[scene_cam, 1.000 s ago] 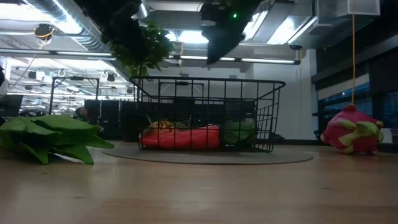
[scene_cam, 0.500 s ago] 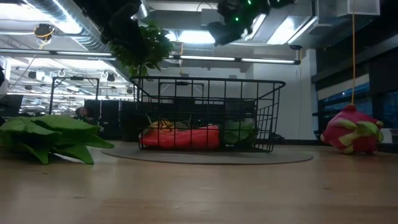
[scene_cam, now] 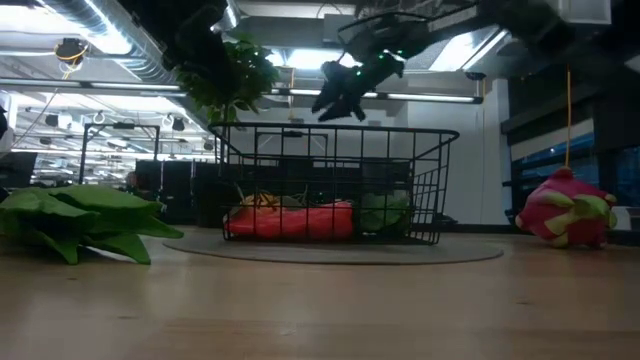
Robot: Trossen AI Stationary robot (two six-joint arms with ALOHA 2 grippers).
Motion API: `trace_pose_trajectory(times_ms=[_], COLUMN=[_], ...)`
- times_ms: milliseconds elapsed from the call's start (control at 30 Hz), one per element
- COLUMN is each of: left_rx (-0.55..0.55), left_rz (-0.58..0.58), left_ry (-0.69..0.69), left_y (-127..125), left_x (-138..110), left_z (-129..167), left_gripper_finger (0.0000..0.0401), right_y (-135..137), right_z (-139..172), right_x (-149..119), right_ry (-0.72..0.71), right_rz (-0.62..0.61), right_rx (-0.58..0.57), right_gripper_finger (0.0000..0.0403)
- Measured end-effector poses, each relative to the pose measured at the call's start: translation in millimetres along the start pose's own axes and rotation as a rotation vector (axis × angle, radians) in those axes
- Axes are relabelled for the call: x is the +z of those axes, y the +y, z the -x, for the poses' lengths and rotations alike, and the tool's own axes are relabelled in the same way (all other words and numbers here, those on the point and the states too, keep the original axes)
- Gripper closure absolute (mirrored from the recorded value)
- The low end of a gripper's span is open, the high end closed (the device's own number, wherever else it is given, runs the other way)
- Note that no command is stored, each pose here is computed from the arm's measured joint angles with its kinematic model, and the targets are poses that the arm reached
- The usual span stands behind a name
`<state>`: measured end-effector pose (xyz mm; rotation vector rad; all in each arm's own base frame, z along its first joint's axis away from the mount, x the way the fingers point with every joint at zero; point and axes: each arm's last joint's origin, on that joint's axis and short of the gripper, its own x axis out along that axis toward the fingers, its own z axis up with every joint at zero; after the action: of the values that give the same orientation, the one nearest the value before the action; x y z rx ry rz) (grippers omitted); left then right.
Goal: Build produce basket
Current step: Put the bell pepper into the black wire basket
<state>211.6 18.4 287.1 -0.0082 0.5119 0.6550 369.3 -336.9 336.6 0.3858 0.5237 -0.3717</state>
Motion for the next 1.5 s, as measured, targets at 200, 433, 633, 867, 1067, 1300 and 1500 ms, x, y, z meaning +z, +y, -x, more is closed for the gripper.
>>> trace_pose_trajectory(times_ms=[200, 433, 633, 867, 1067, 1300, 1500], left_rx=[0.009, 0.011, 0.011, 0.011, 0.010, 0.009, 0.008], left_rz=[-0.018, -0.018, -0.016, -0.014, -0.015, -0.014, -0.015], left_ry=[0.025, 0.025, 0.024, 0.024, 0.024, 0.024, 0.024], left_y=[0.8, 0.9, 0.9, 0.9, 0.8, 0.8, 0.7], left_x=[-2.8, -2.8, -2.8, -2.7, -2.8, -2.8, -2.8], left_z=[0.1, 0.1, 0.1, 0.0, 0.1, 0.1, 0.1], left_gripper_finger=[0.0266, 0.0266, 0.0266, 0.0266, 0.0266, 0.0266, 0.0266], right_y=[-16.0, -23.1, -16.6, 0.3, 6.4, 5.3, 7.5], right_z=[-29.3, -50.5, -68.4, -80.6, -95.5, -115.2, -117.8], right_x=[-44.0, -78.2, -101.9, -119.7, -138.8, -153.4, -157.1], right_ry=[0.193, 0.289, 0.322, 0.370, 0.421, 0.453, 0.472], right_rz=[-0.068, -0.103, -0.099, -0.099, -0.099, -0.116, -0.112], right_rx=[0.045, 0.046, 0.058, 0.148, 0.155, 0.197, 0.200], right_gripper_finger=[0.0243, 0.0243, 0.0243, 0.0243, 0.0243, 0.0243, 0.0243])
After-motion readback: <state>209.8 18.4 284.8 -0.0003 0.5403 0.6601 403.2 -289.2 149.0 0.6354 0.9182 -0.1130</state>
